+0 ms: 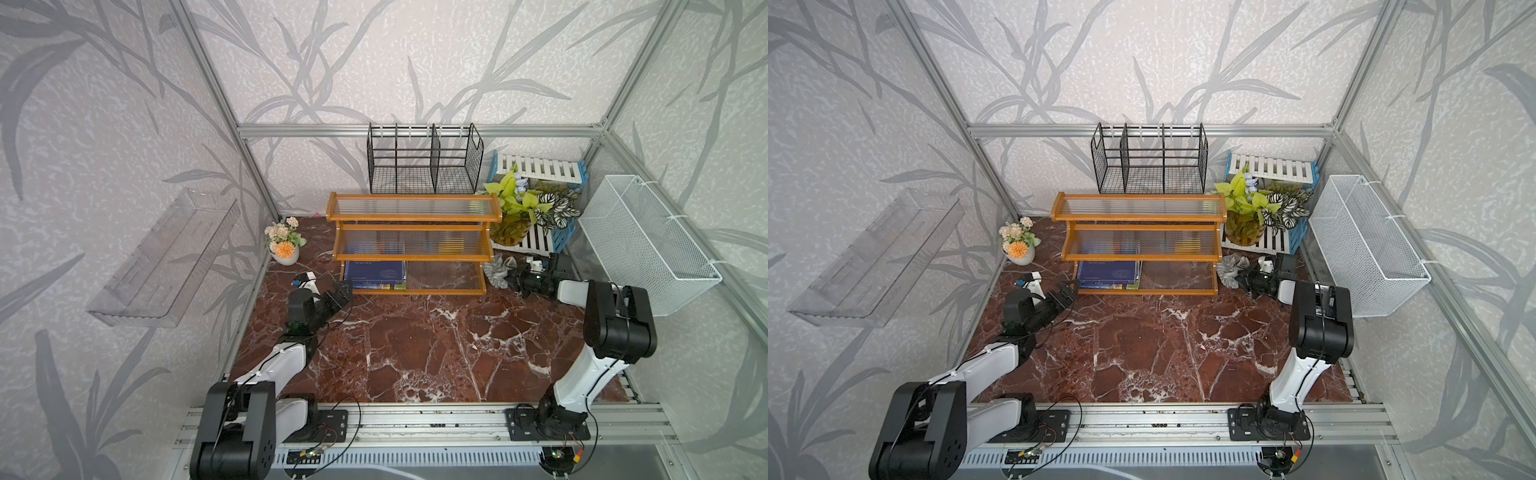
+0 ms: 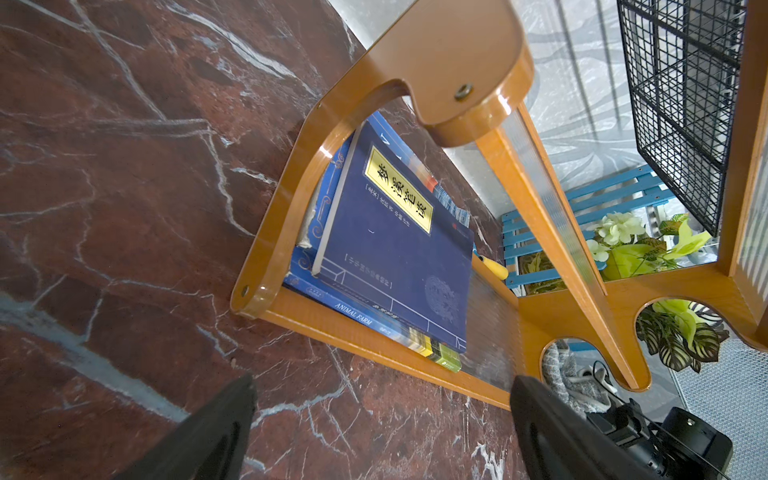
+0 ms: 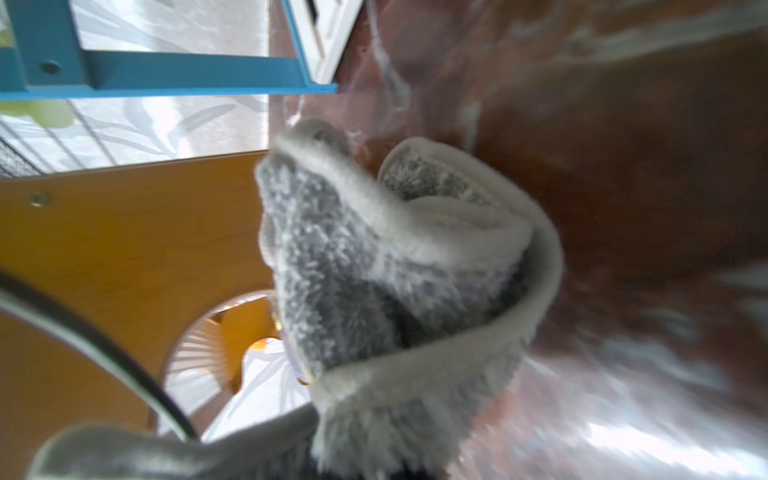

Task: Wipe the bookshelf clean with a cloth
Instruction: Wipe the dust from the shelf.

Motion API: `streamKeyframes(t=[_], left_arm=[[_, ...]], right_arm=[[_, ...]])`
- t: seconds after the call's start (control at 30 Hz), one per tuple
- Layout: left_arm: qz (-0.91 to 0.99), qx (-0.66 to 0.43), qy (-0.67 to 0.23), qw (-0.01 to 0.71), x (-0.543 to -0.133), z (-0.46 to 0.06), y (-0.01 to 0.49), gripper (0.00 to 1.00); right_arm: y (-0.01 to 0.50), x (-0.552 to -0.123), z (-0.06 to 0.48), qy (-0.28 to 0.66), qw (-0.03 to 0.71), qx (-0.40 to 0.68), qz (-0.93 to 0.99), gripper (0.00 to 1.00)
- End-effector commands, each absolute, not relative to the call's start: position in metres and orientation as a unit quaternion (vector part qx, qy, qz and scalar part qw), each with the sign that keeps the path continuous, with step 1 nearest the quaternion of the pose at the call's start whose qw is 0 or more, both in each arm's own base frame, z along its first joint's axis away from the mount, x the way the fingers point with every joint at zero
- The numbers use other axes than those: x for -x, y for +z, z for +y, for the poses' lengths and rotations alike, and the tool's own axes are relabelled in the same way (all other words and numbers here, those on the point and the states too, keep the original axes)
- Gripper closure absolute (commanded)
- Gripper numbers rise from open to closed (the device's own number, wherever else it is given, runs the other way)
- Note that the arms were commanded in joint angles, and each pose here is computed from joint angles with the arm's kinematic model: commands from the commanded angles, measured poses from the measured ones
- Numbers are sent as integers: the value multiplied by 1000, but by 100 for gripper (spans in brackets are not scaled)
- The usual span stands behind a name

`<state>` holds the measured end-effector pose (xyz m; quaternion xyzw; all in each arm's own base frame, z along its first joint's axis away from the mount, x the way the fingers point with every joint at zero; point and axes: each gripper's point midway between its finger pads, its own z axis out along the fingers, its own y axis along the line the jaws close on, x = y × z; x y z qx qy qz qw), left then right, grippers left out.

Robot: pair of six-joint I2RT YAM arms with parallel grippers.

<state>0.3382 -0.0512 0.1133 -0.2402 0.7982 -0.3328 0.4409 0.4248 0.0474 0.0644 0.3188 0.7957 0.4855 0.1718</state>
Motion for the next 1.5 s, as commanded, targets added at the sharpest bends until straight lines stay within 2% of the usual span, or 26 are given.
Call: streamKeyframes(t=[0.0,0.37,0.8,1.47], left_arm=[[793,231,-331,456,-346,-51,122,0],[796,230,-335,449,-350,-54,116,0],[796,228,-335,449,-356,-56,115,0],[803,227,-329,442,-359,-59,109,0]], right_arm=[[60,-432,69,510,152,-308,789,100],[15,-438,68,447,113,-323,826,100],[9,-378,73,385,86,-285,873,100],[9,-485,69,410,118,-274,862,100]])
